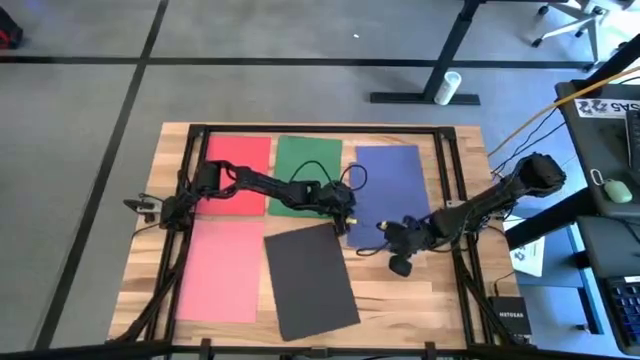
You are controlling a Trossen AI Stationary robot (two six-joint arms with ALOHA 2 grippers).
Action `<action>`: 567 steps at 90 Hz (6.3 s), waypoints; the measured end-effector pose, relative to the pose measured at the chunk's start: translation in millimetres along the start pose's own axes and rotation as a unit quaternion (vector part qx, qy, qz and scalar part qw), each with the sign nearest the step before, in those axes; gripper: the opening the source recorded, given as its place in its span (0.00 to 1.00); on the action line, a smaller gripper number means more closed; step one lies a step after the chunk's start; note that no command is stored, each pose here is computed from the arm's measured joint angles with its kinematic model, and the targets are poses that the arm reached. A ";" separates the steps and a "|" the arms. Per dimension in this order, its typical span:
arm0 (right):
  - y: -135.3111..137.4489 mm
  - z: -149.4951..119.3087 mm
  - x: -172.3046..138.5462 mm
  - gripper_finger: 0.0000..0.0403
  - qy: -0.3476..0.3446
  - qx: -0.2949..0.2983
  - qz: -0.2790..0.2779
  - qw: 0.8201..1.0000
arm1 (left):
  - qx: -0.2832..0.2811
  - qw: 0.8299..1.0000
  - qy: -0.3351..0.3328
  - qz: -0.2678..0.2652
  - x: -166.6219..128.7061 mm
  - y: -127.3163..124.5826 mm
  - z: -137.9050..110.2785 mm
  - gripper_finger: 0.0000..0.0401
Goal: Organize paper
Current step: Stack the violet paper on top of the violet papers
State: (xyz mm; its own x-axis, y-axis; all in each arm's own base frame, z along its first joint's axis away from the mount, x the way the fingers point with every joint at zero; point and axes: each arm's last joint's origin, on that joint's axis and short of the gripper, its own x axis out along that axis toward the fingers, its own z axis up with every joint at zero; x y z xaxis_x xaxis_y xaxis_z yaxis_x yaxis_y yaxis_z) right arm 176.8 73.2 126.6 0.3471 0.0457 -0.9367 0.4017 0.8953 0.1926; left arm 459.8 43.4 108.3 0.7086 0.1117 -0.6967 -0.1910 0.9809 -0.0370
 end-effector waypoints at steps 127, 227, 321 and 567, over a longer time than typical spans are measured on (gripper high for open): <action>-2.4 1.5 1.4 0.00 -0.038 0.043 -0.028 0.998 | 0.021 0.996 0.072 0.044 -7.9 12.0 9.1 0.00; -10.7 48.6 8.4 0.27 -0.154 -0.068 -0.125 0.978 | 0.029 0.998 0.049 0.031 -1.7 21.8 12.7 0.00; -14.9 51.5 31.5 0.19 -0.156 -0.086 -0.187 0.966 | 0.038 0.998 0.049 0.030 -1.6 21.4 12.7 0.00; 37.7 50.5 -8.7 0.01 -0.042 -0.107 -0.045 0.992 | 0.065 0.993 0.098 0.005 -48.8 -26.6 22.6 0.00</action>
State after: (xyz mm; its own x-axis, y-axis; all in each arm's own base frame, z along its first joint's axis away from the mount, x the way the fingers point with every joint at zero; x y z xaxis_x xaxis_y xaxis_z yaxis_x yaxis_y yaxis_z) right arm 231.7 84.2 156.8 0.3913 -0.0687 -0.9177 0.2478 0.9682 0.0332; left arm 445.7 15.4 159.5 0.5589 0.1010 -0.8231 -0.0999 0.9935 0.0541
